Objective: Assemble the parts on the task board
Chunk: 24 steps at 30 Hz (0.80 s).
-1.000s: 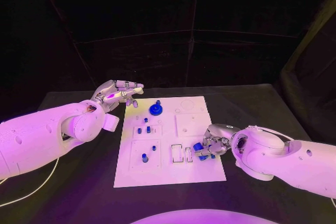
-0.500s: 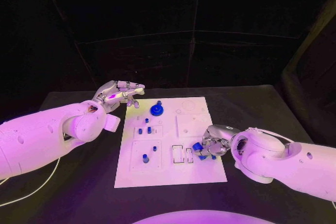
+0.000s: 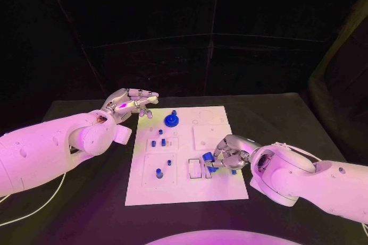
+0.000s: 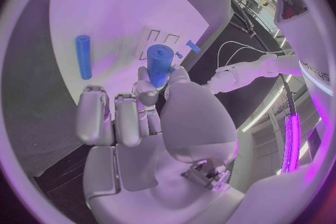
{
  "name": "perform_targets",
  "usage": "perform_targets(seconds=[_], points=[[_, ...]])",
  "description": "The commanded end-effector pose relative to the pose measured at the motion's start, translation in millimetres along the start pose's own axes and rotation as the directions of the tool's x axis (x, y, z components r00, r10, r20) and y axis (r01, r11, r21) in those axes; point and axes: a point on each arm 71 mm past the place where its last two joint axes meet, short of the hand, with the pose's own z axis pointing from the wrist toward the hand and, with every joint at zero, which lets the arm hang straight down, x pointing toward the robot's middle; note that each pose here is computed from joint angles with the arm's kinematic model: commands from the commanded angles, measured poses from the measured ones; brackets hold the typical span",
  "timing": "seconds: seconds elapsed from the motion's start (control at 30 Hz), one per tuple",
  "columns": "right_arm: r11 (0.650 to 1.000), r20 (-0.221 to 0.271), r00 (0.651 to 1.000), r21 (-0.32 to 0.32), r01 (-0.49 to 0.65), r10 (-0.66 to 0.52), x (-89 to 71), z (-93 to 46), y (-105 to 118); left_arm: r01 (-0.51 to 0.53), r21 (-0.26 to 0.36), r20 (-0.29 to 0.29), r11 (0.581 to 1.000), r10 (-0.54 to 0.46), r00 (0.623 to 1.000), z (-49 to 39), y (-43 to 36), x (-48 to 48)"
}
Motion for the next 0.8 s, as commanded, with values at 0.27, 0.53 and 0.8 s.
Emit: perform_targets(seconds=[0.27,0.53,0.8], points=[[1.0,-0.125,0.992,0.001,-0.025,0.025,15.7,10.6,12.8,0.007,0.005,-0.012,1.0,-0.007,1.0,0.5,-0.9,1.7],[1.0,-0.119,0.993,0.015,0.016,-0.014,19.3,17.7,17.8,0.007,0.004,-0.011,1.0,-0.007,1.0,0.3,-1.0,1.5],[1.0,-0.065,0.998,0.006,0.026,-0.026,17.3,21.6,21.3,0.007,0.004,-0.013,1.0,-0.007,1.0,0.7,-0.9,1.9]])
